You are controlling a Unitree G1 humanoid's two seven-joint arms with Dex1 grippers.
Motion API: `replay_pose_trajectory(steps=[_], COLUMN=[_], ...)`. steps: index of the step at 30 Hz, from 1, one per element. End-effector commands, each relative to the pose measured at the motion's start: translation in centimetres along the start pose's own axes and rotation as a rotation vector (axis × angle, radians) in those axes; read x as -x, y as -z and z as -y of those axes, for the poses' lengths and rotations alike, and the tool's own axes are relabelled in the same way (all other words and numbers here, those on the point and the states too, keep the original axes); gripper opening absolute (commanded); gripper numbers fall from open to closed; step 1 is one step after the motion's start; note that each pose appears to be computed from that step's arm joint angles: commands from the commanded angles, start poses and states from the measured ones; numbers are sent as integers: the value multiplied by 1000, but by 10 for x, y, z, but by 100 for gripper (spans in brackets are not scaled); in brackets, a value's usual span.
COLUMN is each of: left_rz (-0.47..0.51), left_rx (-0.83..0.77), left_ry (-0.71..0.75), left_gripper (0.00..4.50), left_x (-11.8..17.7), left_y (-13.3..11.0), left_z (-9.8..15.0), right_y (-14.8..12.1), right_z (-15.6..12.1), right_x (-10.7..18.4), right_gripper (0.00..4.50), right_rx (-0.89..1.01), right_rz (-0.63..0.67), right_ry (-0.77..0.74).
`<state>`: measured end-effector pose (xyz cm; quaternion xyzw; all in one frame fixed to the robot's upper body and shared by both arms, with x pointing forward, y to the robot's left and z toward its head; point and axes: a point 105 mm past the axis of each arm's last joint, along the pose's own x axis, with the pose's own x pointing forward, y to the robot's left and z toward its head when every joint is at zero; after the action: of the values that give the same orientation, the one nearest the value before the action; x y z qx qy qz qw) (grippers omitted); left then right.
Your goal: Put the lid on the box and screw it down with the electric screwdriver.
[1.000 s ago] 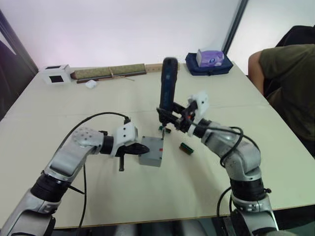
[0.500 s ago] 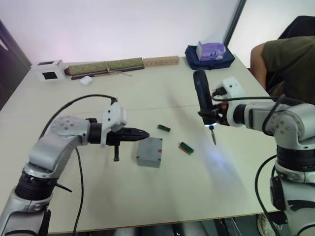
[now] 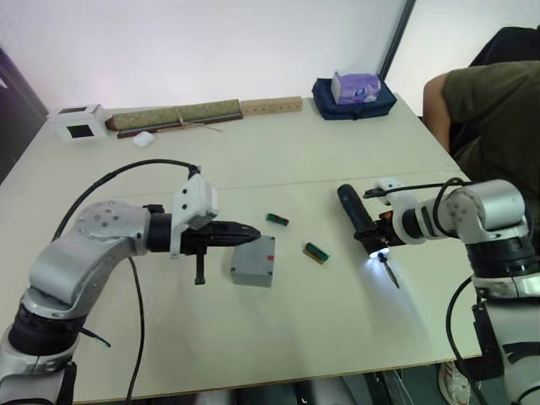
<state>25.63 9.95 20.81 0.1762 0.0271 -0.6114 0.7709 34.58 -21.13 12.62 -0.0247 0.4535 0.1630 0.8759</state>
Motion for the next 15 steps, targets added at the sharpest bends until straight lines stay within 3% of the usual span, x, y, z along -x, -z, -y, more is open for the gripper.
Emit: replay_pose_trajectory(steps=[1, 4, 10, 12, 15], left_rz=[-13, -38, -107, -143, -180], left_rx=[-33, -19, 11, 37, 64], left_ry=[-27, -34, -55, -95, -147], left_gripper=[0, 0, 0, 50, 149], left_x=[7, 9, 20, 34, 51], left_y=[-6, -2, 9, 13, 20], left_z=[1, -1, -7, -12, -20], right_y=[-1, -8, -30, -45, -41], right_z=[15, 16, 10, -13, -39], right_x=[1, 13, 54, 91, 121], right_gripper=[339, 442, 446, 450, 450], right_rx=[-10, 36, 221, 343, 520], right_rz=[17, 66, 223, 382, 466], right_ry=[51, 36, -11, -159, -305])
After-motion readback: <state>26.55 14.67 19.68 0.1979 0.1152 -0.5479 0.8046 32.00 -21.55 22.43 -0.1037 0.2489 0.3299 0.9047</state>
